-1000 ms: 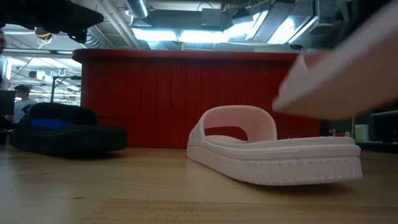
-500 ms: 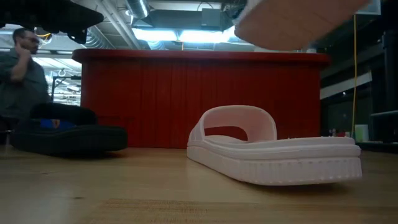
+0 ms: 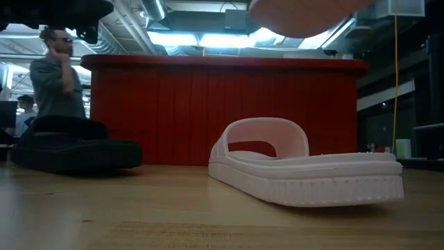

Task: Pick and place slides into bin
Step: Put the right pink slide into the red container

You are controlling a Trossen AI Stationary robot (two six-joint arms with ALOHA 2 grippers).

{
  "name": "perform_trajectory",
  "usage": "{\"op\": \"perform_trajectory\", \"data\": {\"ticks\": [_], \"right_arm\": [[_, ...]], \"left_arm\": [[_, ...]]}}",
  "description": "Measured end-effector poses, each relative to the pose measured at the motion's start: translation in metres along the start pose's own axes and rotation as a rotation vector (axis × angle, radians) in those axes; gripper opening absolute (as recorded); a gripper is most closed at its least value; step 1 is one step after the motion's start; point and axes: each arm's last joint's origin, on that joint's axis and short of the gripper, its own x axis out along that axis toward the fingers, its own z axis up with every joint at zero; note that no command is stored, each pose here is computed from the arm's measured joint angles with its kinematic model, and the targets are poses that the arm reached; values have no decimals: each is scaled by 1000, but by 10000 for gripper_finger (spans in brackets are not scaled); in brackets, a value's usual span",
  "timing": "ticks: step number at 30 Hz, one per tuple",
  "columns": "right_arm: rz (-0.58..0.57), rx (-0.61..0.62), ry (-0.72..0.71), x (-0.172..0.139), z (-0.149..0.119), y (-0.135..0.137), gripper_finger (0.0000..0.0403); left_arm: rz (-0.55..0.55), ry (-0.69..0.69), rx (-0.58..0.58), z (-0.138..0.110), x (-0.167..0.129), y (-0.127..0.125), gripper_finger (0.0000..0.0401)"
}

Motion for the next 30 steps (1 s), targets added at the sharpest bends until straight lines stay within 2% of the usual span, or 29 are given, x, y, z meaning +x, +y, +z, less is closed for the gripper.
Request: {"op": "perform_trajectory", "data": {"ticks": [6, 10, 17, 25, 30], "right_arm": [[-38, -6, -1, 5, 2, -4, 6], [-138, 10, -25, 11, 4, -12, 6], [-274, 17, -17, 25, 7, -28, 6], [-340, 16, 47, 40, 5, -46, 6], [-390, 74, 69, 39, 3, -70, 6]], "left_arm": [[-4, -2, -1, 0, 0, 0, 2], [-2, -28, -48, 3, 0, 0, 2], [-2, -27, -51, 3, 0, 0, 2], [-2, -22, -48, 2, 0, 0, 2], [-1, -22, -44, 2, 0, 0, 2]]}}
